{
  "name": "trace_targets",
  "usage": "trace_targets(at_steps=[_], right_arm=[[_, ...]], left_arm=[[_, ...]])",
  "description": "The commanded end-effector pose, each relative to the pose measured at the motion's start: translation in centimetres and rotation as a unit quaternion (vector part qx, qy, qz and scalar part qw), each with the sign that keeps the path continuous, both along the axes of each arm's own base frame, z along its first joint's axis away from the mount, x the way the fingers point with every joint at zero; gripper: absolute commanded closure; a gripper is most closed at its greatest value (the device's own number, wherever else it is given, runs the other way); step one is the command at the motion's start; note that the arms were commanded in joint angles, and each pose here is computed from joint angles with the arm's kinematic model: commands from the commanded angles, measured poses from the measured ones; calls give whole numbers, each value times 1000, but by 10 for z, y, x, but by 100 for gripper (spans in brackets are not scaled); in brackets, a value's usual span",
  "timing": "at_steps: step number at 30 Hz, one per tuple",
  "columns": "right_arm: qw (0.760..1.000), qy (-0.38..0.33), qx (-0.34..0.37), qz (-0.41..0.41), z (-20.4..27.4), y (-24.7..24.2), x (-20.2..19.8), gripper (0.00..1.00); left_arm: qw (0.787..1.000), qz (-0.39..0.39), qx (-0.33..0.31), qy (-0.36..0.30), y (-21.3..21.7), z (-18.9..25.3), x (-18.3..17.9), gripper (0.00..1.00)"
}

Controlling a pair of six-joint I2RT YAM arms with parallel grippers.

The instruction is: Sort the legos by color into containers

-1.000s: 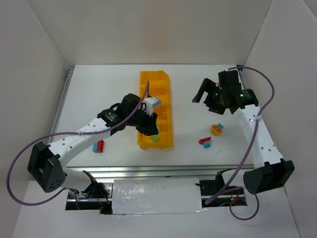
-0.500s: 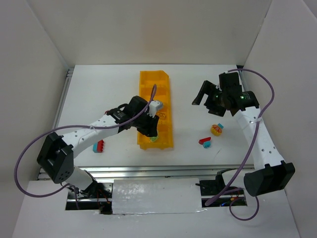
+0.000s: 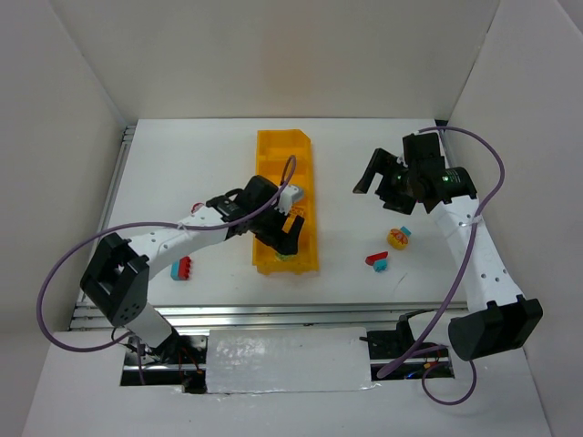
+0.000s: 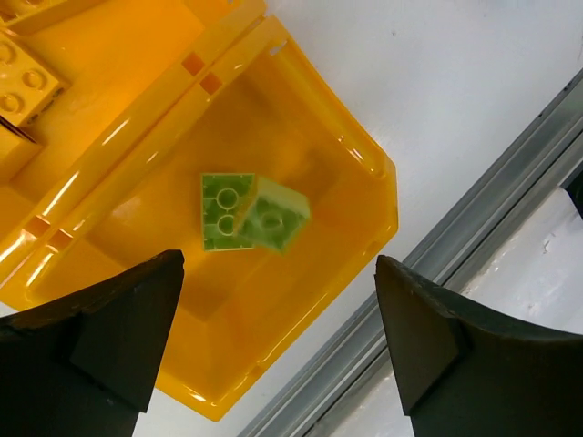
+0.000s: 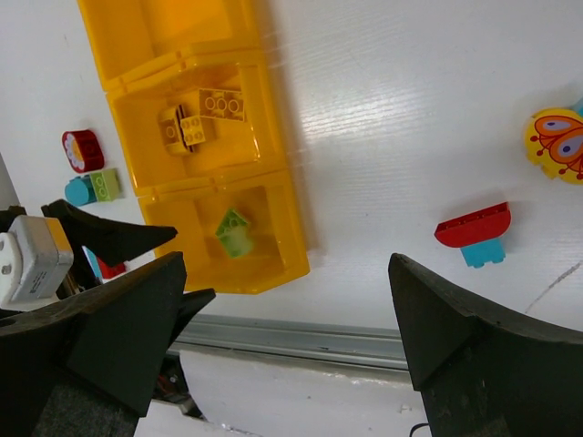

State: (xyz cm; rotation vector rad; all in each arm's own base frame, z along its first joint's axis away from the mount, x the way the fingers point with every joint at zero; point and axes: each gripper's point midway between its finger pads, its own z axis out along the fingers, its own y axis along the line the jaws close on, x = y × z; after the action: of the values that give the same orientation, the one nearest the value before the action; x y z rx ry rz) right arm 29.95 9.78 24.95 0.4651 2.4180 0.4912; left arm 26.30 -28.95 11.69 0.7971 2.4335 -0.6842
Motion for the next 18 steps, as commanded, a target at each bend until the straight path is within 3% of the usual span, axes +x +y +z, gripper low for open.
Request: trace_targets(at_steps=[1,7,10,15,17,18], right_arm=[[1000,-12,1,6,13,-1,2,0],[1000,-14,9,15,16,4,6,0],[1000,-12,10,19,17,6,8,0],[999,-7,12,28,13,9,11,0],[999,-7,13,29,13,9,11,0],[999,-7,13,29,13,9,11,0]], left_arm=[[998,-2,-27,-50,-6,37,10,0],[995,35,-33,-87,4,67,23,0],[989,106,5,-103,26,76,40,0],[935,324,83,-113,106,86,82,0],[906,403,105,-68,147,77,86,0],[902,413,107,-59,154,75,89,1]])
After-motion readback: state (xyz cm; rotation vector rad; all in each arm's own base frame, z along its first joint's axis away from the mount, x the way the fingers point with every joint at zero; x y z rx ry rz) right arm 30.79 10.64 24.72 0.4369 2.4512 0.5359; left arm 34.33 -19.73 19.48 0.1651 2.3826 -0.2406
